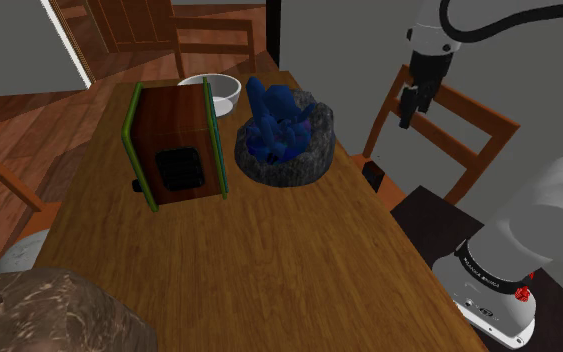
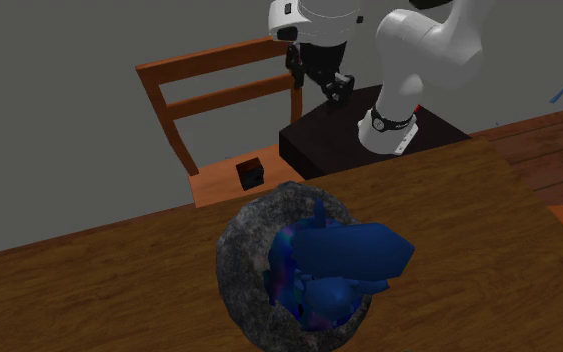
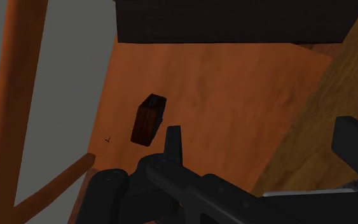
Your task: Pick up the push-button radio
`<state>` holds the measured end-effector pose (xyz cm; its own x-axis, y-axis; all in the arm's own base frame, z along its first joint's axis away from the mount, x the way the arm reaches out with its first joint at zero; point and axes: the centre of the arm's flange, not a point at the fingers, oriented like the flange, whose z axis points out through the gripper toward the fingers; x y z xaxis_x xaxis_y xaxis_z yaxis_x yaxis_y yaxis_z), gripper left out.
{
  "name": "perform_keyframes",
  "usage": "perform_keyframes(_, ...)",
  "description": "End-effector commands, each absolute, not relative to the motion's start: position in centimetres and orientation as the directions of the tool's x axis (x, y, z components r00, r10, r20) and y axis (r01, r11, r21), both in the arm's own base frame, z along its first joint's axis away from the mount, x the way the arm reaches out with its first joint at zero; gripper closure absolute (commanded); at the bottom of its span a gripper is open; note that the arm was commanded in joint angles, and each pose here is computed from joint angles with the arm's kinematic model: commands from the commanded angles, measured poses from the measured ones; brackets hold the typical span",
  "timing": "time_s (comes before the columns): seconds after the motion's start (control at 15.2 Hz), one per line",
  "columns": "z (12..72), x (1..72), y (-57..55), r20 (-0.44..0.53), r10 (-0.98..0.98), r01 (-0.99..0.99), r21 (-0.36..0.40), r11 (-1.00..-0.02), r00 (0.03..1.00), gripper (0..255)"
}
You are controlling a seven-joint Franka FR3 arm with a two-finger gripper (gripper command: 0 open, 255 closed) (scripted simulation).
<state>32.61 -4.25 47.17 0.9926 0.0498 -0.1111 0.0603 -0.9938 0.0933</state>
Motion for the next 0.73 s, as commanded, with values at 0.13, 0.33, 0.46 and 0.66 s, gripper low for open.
perform_keyframes(0.13, 42.7, 33.8, -6.7, -0.1, 0.04, 0.048, 0.086, -0.995, 0.994, 0)
perform_keyframes(0.33, 39.3, 34.8, -8.4, -0.094, 0.031, 0.039, 0.08, -0.996, 0.995, 0)
perform_keyframes(0.46, 37.0, 35.4, -9.6, -0.09, 0.026, 0.033, 0.076, -0.997, 0.996, 0)
perform_keyframes(0.66, 33.5, 36.3, -11.4, -0.084, 0.018, 0.024, 0.07, -0.997, 0.996, 0)
